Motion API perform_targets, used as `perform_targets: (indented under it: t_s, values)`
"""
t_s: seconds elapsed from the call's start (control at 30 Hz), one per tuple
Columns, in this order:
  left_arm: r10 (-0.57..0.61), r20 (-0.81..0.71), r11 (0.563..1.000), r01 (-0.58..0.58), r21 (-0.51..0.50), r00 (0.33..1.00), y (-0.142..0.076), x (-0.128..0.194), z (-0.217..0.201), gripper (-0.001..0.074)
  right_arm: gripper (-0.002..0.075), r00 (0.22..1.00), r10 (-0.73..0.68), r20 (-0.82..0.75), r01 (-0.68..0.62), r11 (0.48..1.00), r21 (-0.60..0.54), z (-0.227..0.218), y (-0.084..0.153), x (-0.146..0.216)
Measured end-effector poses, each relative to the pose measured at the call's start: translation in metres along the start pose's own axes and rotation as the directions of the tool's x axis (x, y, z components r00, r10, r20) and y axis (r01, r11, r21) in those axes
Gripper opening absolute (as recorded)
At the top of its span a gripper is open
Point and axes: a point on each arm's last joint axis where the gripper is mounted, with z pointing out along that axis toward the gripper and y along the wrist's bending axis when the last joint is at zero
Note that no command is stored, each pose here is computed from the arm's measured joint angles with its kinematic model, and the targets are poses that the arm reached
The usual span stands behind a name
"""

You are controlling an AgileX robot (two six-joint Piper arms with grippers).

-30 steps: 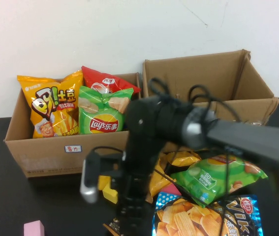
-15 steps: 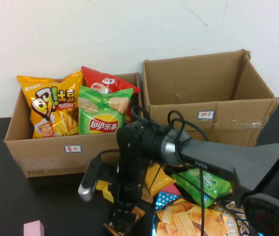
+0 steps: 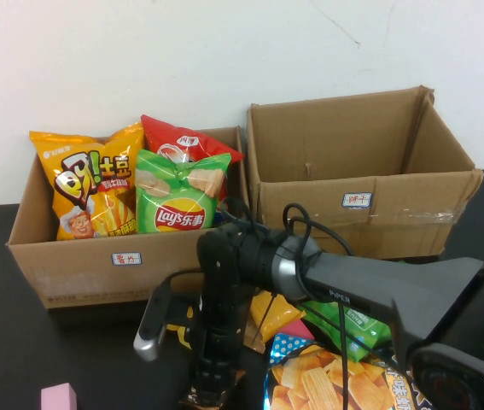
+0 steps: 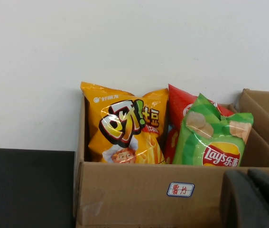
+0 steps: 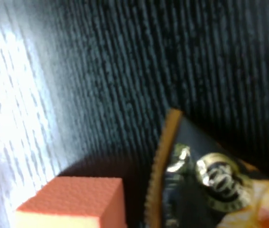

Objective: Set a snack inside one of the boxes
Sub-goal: Pick up the biscuit, then place the biscuit in the biscuit box

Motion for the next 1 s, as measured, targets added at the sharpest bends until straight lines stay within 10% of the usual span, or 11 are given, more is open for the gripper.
perform_targets:
  t_s: [0.13,0.47,0.73,1.0]
  values:
    - [0.010,0.000,1.000,-0.010,0.000,1.000,0.000,0.000,0.000,-0.0001,0.0255,1.000,0.004,-0.012,-0.005,1.000,-0.011,0.001,0.001,0.001]
    - [0.015,0.000,1.000,-0.015,0.000,1.000,0.000,0.000,0.000,-0.0001,0.0255,1.000,0.009,0.001,-0.009,1.000,-0.007,-0.042,0.010,-0.004]
    - [0.015,0.000,1.000,-0.015,0.000,1.000,0.000,0.000,0.000,-0.0001,0.0253,0.955,-0.028,0.296,-0.002,0.995,0.100,-0.190,0.037,-0.015]
    - [0.015,0.000,1.000,-0.015,0.000,1.000,0.000,0.000,0.000,-0.0001,0.0253,0.858,0.054,0.511,-0.254,0.909,0.331,-0.283,-0.031,0.051]
